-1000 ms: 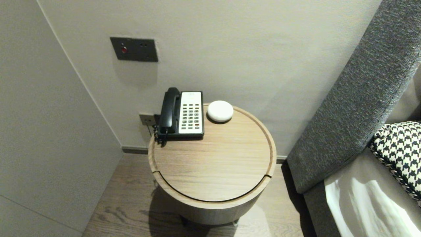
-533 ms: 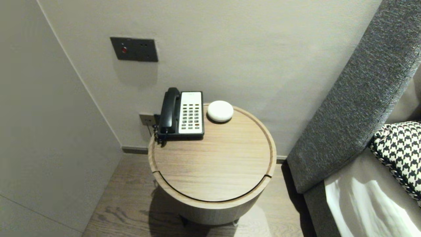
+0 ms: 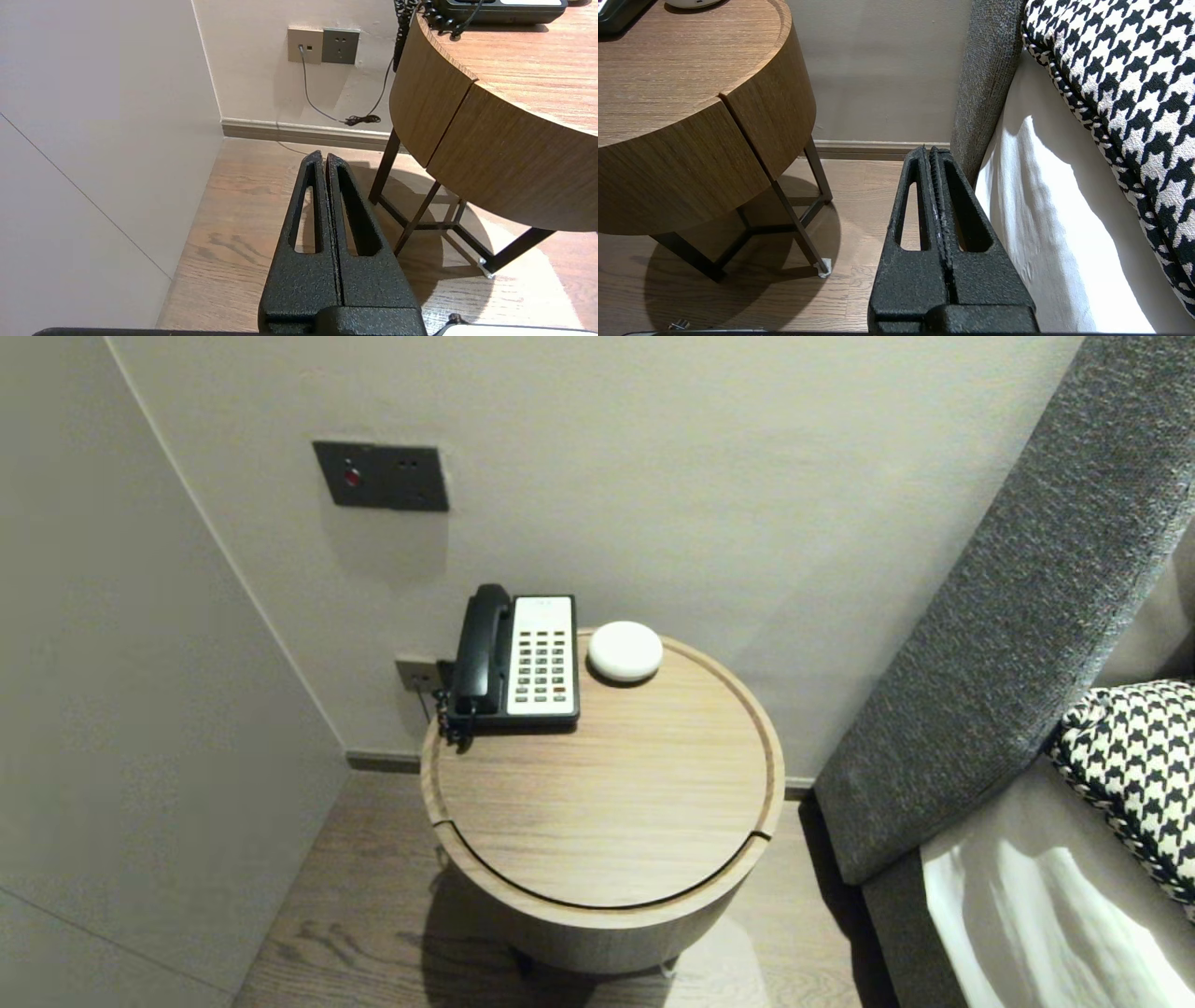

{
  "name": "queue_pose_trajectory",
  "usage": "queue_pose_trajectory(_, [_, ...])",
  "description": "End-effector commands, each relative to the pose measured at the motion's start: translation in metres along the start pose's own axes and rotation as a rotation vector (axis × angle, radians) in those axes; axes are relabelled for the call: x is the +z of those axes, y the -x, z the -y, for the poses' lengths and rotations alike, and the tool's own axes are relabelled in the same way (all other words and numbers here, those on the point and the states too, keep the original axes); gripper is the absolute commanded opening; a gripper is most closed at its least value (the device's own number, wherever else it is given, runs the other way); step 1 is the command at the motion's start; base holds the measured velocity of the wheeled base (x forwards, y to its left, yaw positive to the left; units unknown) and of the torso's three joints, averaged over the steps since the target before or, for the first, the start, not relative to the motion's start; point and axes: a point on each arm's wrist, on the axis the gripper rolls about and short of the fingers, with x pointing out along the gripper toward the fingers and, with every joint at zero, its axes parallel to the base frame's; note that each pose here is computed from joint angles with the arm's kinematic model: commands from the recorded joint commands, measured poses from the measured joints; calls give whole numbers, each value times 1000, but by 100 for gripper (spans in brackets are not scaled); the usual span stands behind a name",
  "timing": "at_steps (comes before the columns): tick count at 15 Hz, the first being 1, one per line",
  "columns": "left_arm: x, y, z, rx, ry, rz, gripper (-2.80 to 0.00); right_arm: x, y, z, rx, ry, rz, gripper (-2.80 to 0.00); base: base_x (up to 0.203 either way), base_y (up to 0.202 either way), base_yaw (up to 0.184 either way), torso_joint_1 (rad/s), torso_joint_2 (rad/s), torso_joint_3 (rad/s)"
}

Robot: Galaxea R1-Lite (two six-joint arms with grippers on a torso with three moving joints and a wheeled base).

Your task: Open the nightstand drawer

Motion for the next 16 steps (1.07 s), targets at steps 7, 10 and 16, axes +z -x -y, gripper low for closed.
queue_pose_trajectory(7, [0,0,0,-1,0,-2,-280,-11,-2,0,-1,1,-42,-280,0,0,0,0,0,0])
queue_pose_trajectory(10, [0,0,0,-1,0,1,-280,-11,-2,0,0,1,-41,-280,0,0,0,0,0,0])
queue_pose_trajectory(16, [0,0,0,0,0,1,-280,-11,-2,0,0,1,-42,-280,0,0,0,0,0,0])
